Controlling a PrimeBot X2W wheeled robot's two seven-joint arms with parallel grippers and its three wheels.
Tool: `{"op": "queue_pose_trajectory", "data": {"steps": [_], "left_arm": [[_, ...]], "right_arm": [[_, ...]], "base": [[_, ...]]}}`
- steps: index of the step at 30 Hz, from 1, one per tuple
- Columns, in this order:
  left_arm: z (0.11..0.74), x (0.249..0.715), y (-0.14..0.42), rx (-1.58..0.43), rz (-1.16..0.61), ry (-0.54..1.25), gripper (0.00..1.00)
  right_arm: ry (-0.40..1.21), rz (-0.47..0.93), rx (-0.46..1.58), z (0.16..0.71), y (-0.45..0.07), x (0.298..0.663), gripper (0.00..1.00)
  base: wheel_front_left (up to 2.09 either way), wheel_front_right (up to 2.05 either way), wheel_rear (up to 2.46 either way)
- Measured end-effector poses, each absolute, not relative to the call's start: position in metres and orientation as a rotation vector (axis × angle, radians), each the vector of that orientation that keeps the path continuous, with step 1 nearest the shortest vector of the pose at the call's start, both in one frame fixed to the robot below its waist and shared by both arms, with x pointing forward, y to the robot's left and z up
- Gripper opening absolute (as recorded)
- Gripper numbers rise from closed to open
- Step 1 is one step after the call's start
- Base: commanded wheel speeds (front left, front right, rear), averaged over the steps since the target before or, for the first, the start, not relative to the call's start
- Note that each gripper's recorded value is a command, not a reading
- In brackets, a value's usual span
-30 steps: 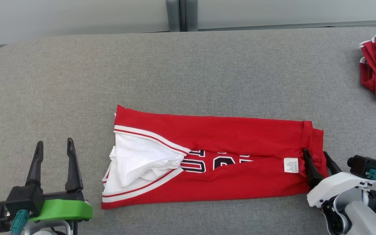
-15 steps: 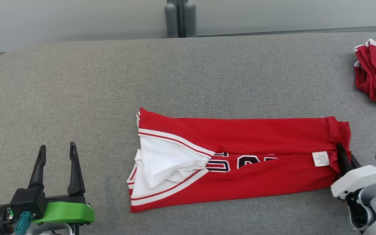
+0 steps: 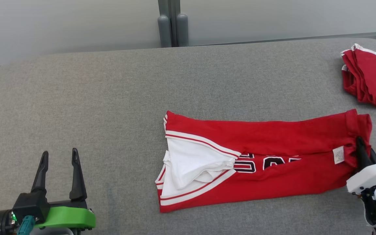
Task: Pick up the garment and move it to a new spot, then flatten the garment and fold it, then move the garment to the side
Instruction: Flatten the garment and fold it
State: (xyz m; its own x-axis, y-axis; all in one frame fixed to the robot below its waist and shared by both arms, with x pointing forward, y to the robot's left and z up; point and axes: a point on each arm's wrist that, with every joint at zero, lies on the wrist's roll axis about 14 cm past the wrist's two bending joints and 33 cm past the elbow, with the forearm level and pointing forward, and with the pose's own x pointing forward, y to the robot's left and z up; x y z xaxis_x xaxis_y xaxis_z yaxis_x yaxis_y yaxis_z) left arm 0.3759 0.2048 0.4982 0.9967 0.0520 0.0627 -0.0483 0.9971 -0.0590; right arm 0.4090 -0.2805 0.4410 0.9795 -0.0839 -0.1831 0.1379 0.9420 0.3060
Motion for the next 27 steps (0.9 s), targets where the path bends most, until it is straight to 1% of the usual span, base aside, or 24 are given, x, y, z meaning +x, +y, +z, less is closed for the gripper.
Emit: {"op": "queue_pose_trajectory", "data": {"steps": [7, 11, 16, 23, 27], "left_arm": [[0.498, 0.372, 0.203, -0.060, 0.046, -0.062, 1.00], [0.498, 0.368, 0.206, -0.059, 0.056, -0.063, 1.00], [0.496, 0.363, 0.211, -0.060, 0.070, -0.055, 1.00], [0.496, 0.357, 0.215, -0.065, 0.086, -0.054, 1.00], [0.494, 0.353, 0.220, -0.068, 0.105, -0.047, 1.00]], "right_arm": [[0.133, 0.038, 0.343, 0.456, -0.223, 0.419, 0.00], [0.120, 0.158, 0.369, 0.467, -0.175, 0.425, 0.00], [0.123, 0.315, 0.402, 0.478, -0.111, 0.425, 0.00], [0.146, 0.483, 0.456, 0.486, -0.035, 0.417, 0.00], [0.162, 0.558, 0.474, 0.490, -0.001, 0.414, 0.00]], "base": [[0.00, 0.00, 0.00], [0.00, 0.00, 0.00], [0.00, 0.00, 0.00], [0.00, 0.00, 0.00], [0.00, 0.00, 0.00]]}}
